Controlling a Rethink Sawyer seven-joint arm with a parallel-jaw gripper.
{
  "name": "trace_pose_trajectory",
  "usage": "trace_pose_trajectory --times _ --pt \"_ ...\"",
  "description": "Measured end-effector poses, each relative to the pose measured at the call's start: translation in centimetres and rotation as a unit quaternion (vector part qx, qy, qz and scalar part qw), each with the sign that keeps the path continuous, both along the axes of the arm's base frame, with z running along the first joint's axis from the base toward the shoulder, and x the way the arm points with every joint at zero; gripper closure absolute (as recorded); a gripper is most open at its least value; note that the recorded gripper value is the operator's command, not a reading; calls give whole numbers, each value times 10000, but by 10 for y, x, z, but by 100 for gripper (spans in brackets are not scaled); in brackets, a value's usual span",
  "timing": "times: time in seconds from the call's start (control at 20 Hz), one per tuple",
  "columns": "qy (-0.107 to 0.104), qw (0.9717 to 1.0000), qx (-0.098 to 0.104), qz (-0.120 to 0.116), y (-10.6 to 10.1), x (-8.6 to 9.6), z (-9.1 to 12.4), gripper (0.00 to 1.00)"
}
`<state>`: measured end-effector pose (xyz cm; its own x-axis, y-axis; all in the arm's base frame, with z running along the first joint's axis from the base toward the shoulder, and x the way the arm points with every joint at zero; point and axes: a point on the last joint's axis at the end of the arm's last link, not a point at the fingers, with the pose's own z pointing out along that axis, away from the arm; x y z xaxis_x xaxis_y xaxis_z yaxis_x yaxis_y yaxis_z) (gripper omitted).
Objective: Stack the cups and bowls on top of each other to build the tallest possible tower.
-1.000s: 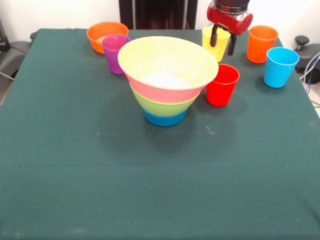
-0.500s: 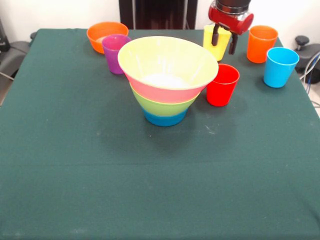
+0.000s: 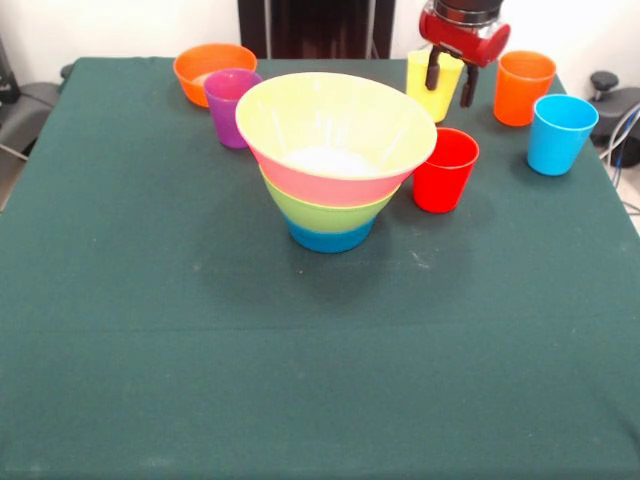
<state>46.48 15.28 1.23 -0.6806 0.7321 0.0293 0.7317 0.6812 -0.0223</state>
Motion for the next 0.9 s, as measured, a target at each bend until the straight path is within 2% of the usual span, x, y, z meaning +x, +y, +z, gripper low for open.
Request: trace_pose_trajectory --times 0.35,0.5,0.9 --pt "-152 9999 4 2 0 7 14 0" --pt "-308 9995 13 2 1 16 28 0" --pt "-335 9994 87 6 3 22 45 0"
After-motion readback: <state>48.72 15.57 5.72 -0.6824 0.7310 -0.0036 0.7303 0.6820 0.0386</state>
